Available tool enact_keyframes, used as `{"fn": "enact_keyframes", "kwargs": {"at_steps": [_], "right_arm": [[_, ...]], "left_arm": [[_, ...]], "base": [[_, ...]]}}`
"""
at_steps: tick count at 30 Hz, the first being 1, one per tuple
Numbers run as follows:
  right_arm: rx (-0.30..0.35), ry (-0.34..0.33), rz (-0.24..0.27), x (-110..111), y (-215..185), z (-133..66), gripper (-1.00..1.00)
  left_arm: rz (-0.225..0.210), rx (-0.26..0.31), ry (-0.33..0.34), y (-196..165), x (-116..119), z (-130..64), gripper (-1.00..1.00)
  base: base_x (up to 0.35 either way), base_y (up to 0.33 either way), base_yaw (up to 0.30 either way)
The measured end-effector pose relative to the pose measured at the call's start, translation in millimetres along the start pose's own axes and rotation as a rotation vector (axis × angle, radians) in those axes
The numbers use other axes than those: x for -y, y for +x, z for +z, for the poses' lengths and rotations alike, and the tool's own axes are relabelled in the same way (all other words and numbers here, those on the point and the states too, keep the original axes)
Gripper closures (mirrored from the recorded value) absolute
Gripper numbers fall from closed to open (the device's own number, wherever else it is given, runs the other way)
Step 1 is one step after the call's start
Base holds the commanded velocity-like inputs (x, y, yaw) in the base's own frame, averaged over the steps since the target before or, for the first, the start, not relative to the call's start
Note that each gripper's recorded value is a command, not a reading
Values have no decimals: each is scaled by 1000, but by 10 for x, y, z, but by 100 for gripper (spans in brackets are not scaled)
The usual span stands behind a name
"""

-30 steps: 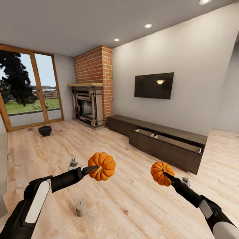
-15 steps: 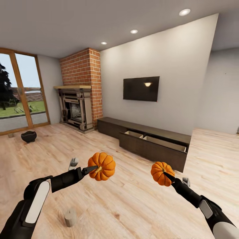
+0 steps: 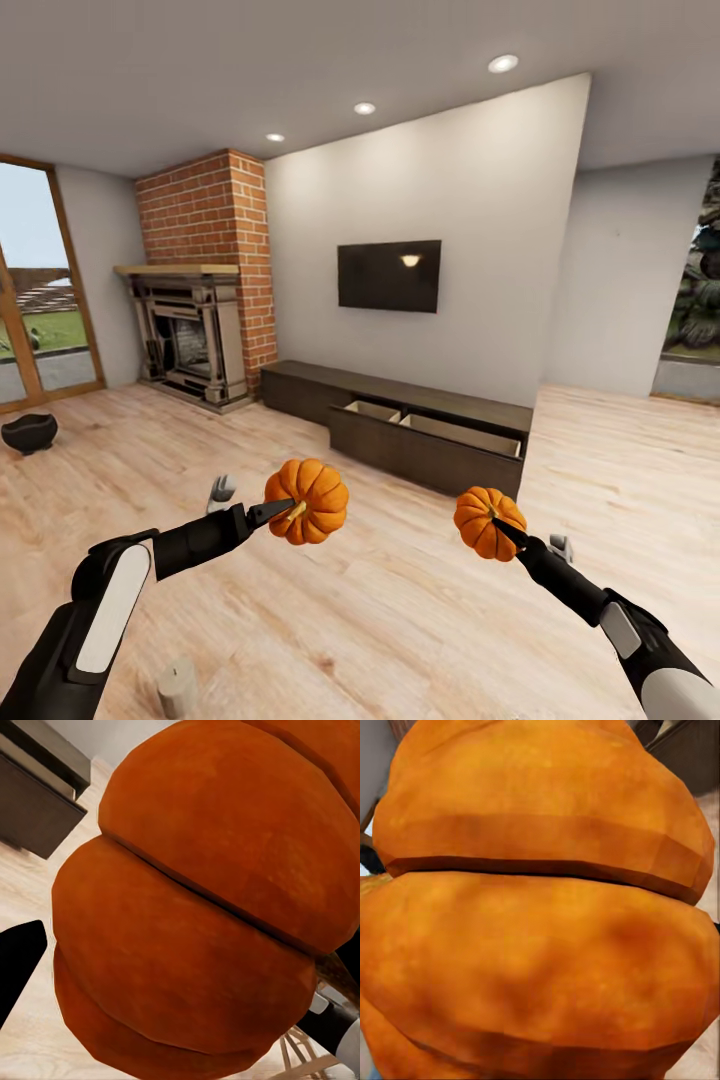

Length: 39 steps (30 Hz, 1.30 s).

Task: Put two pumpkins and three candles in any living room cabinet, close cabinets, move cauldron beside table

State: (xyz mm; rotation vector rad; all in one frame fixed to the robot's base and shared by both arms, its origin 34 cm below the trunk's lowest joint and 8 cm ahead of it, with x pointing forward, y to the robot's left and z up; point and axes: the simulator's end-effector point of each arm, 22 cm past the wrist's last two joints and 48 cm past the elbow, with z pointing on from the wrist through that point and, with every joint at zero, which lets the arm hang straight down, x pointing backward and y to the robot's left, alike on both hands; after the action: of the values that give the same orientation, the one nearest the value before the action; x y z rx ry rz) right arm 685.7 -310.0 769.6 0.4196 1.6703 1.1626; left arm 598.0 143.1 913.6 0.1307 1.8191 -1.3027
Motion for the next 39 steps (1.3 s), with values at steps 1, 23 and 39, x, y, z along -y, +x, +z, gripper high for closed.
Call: {"fn": "enact_keyframes", "kwargs": {"at_steps": [1, 23, 39], "right_arm": [[0, 0, 0, -19, -14, 2, 100], [8, -11, -7, -371, -258, 22, 100], [9, -14, -8, -391, -262, 23, 100]], "left_arm": [[0, 0, 1, -16, 16, 0, 100], [10, 8, 11, -313, 316, -26, 100], [16, 6, 1, -314, 306, -27, 100]], "base": [[0, 0, -224], [0, 0, -219], [249, 0, -30]]}}
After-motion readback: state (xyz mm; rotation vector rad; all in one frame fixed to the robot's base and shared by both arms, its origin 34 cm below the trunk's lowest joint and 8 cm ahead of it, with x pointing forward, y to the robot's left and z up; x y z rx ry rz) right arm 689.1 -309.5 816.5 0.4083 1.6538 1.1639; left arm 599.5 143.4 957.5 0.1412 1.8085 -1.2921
